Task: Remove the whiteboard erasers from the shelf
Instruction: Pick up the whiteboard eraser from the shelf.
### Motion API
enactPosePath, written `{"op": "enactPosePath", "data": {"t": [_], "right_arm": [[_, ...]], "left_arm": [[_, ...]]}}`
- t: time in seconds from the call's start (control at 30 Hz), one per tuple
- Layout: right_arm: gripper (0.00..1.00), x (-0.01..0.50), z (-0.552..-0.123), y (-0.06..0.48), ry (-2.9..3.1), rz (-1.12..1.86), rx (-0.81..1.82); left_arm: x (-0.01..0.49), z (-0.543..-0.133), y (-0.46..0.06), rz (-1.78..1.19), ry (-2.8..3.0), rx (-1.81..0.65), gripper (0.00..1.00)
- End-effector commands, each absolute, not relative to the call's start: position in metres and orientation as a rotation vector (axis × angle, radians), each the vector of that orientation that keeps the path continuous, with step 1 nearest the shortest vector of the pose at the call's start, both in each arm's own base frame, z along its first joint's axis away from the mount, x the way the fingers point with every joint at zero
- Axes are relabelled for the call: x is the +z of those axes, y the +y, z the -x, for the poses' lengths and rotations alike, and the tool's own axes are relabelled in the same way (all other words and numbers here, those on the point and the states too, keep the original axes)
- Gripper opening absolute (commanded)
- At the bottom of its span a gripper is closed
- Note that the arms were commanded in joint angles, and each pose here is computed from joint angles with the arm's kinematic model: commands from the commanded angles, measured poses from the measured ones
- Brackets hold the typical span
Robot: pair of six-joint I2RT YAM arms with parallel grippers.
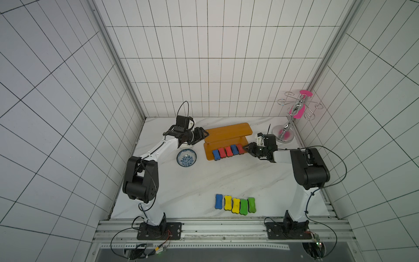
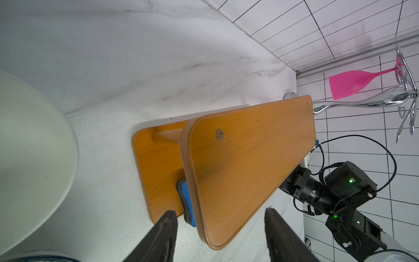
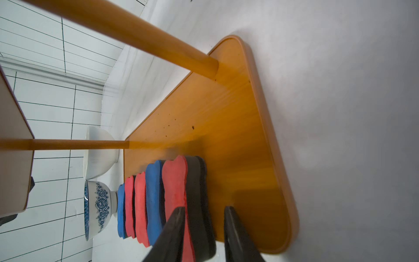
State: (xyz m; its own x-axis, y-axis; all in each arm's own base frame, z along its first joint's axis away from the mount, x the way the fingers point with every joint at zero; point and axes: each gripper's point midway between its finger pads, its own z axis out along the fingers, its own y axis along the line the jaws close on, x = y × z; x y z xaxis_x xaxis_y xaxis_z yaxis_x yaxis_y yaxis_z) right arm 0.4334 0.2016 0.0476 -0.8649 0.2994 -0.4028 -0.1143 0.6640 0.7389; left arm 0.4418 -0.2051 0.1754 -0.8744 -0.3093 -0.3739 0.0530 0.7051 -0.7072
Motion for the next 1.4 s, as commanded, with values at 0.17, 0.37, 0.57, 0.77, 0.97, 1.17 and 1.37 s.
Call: {"op": "enactPosePath", "data": {"t": [0.17, 0.37, 0.57, 0.77, 0.97, 1.17, 1.37], "right_arm": [[0.33, 0.043, -0.44, 0.213, 2.388, -0.096, 1.107], [0.33, 0.03, -0.437, 0.217, 2.422, -0.094, 1.109], [0.32, 0.017, -0.429, 0.215, 2.466, -0.082, 1.044], [0.17, -0.001, -0.416, 0.193, 2.529, -0.078, 0.791], [0.0, 0.019, -0.418, 0.197, 2.487, -0.079, 0.831], [0.0, 0.07, -0.427, 0.199, 2.403, -0.127, 0.876], [0.0, 0.109, -0.422, 0.197, 2.317, -0.227, 0.952]], "left_arm": [[0.165, -0.443, -0.209, 0.188, 2.458, -1.049, 0.64], [0.16, -0.44, -0.209, 0.184, 2.472, -1.053, 0.64], [0.159, -0.439, -0.209, 0.18, 2.478, -1.052, 0.63], [0.158, -0.439, -0.209, 0.181, 2.479, -1.047, 0.64], [0.155, -0.44, -0.207, 0.185, 2.489, -1.032, 0.64], [0.154, -0.442, -0.204, 0.186, 2.493, -1.014, 0.64], [0.159, -0.442, -0.2, 0.202, 2.486, -0.99, 0.64]]}}
